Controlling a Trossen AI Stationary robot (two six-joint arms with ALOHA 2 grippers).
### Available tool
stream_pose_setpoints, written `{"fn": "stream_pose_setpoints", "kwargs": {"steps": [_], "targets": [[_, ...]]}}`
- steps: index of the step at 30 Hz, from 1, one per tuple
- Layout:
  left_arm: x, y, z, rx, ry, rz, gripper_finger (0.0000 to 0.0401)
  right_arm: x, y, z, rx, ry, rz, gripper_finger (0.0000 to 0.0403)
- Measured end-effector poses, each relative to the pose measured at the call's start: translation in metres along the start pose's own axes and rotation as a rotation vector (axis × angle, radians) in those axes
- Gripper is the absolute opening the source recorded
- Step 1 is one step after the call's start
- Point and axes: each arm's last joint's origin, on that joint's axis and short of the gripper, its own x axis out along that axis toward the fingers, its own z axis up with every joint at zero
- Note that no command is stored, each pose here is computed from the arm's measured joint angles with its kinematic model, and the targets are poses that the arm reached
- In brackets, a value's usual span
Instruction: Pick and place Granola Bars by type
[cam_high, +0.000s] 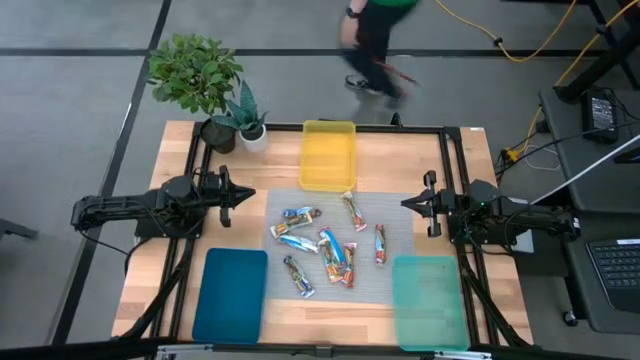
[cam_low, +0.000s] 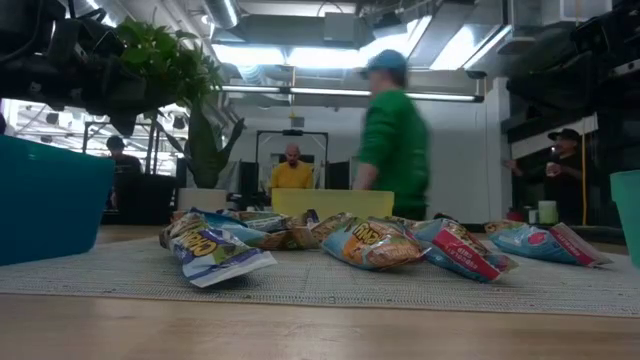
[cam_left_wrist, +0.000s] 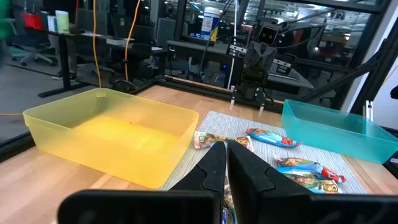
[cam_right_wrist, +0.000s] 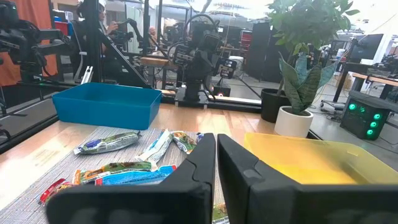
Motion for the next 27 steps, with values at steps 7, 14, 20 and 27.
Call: {"fn": "stream_pose_setpoints", "kwargs": {"steps": [7, 14, 20, 27], "targets": [[0.0, 0.0, 0.0, 0.0, 0.0, 0.0, 0.0013, 0.0, 0.0, 0.0, 0.0, 0.0, 0.0, 0.0022], [0.0, 0.0, 0.0, 0.0, 0.0, 0.0, 0.0008, 0.0, 0.0, 0.0, 0.0, 0.0, 0.0, 0.0022], [0.0, 0.0, 0.0, 0.0, 0.0, 0.0, 0.0011, 0.0, 0.0, 0.0, 0.0, 0.0, 0.0, 0.0022], [0.0, 0.0, 0.0, 0.0, 0.0, 0.0, 0.001, 0.0, 0.0, 0.0, 0.0, 0.0, 0.0, 0.0022]]}}
